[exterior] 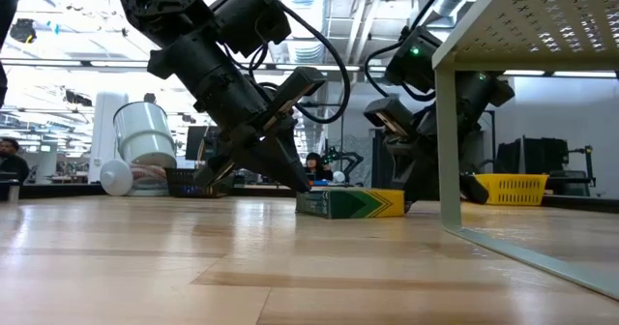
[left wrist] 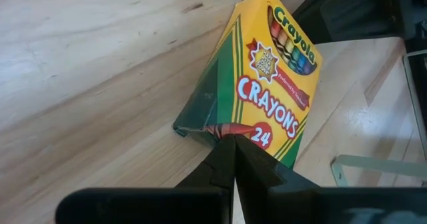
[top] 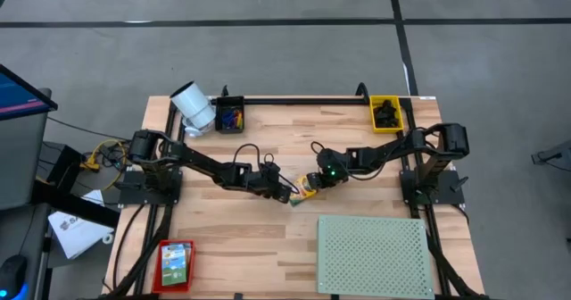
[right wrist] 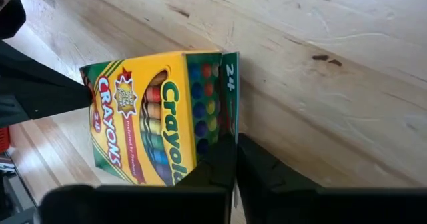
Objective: Pick & Place Office Desk Supplies
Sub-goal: Put the green crayon box into the orange bin
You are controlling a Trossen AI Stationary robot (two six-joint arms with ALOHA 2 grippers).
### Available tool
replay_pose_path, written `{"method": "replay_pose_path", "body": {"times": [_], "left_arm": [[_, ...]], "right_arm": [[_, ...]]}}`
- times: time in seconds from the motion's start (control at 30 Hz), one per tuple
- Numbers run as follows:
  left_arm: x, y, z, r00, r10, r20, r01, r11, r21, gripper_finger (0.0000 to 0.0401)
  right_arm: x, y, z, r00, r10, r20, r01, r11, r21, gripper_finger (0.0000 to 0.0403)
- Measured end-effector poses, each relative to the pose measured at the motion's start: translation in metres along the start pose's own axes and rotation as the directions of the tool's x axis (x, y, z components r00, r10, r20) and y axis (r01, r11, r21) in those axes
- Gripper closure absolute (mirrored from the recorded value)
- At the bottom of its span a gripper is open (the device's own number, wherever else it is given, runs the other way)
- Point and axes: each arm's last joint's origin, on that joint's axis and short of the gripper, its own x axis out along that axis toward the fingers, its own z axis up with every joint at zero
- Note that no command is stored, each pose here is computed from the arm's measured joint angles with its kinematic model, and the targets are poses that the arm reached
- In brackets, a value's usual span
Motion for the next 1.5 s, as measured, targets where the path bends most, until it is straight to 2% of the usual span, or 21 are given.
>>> {"method": "replay_pose_path", "body": {"times": [0.2, 0.27, 0.37, 0.47, 0.53, 0.6, 0.7, 0.8, 0.93, 1.07, 1.17, 1.27, 1.43, 1.5], "left_arm": [[-0.01, -0.006, 0.003, 0.999, -0.027, 0.026, 0.026, 0.998, 0.048, 0.0401], [-0.023, -0.01, 0.006, 0.998, -0.04, 0.053, 0.035, 0.996, 0.085, 0.0401], [-0.049, -0.022, 0.012, 0.992, -0.088, 0.088, 0.075, 0.988, 0.137, 0.0401], [-0.075, -0.03, 0.014, 0.987, -0.129, 0.101, 0.1, 0.963, 0.249, 0.0401], [-0.097, -0.039, 0.017, 0.972, -0.208, 0.108, 0.161, 0.929, 0.333, 0.0401], [-0.12, -0.047, 0.019, 0.949, -0.3, 0.092, 0.233, 0.87, 0.434, 0.0398], [-0.151, -0.051, 0.024, 0.914, -0.402, 0.063, 0.31, 0.788, 0.532, 0.0384], [-0.176, -0.05, 0.029, 0.883, -0.467, 0.045, 0.347, 0.715, 0.607, 0.0352], [-0.195, -0.047, 0.038, 0.852, -0.523, 0.041, 0.37, 0.654, 0.66, 0.0285], [-0.201, -0.051, 0.043, 0.831, -0.557, 0.013, 0.389, 0.597, 0.702, 0.0218], [-0.204, -0.064, 0.047, 0.798, -0.602, -0.007, 0.41, 0.534, 0.739, 0.0197], [-0.199, -0.074, 0.052, 0.793, -0.608, -0.035, 0.425, 0.511, 0.748, 0.0201], [-0.184, -0.088, 0.063, 0.773, -0.629, -0.082, 0.471, 0.482, 0.739, 0.023], [-0.178, -0.095, 0.065, 0.74, -0.665, -0.104, 0.503, 0.444, 0.742, 0.0241]], "right_arm": [[-0.008, 0.005, 0.0, 1.0, 0.011, 0.027, -0.01, 0.999, -0.032, 0.0399], [-0.018, 0.009, 0.0, 0.998, 0.02, 0.054, -0.018, 0.999, -0.039, 0.04], [-0.039, 0.022, 0.005, 0.987, 0.107, 0.117, -0.099, 0.993, -0.068, 0.0401], [-0.057, 0.03, 0.005, 0.977, 0.152, 0.15, -0.136, 0.984, -0.112, 0.0401], [-0.069, 0.04, 0.002, 0.968, 0.201, 0.148, -0.173, 0.968, -0.181, 0.0402], [-0.081, 0.051, -0.001, 0.963, 0.233, 0.136, -0.192, 0.946, -0.26, 0.0402], [-0.093, 0.065, -0.008, 0.973, 0.22, 0.076, -0.172, 0.898, -0.405, 0.0402], [-0.103, 0.082, -0.014, 0.975, 0.222, 0.008, -0.181, 0.818, -0.546, 0.0402], [-0.117, 0.102, -0.017, 0.964, 0.252, -0.089, -0.252, 0.749, -0.612, 0.0402], [-0.137, 0.123, -0.015, 0.933, 0.33, -0.141, -0.342, 0.697, -0.631, 0.0403], [-0.153, 0.139, -0.015, 0.905, 0.38, -0.19, -0.408, 0.652, -0.639, 0.0403], [-0.165, 0.153, -0.017, 0.885, 0.404, -0.23, -0.449, 0.614, -0.649, 0.0403], [-0.18, 0.171, -0.019, 0.863, 0.434, -0.26, -0.487, 0.573, -0.66, 0.0403], [-0.183, 0.179, -0.021, 0.85, 0.455, -0.265, -0.502, 0.551, -0.666, 0.0403]]}}
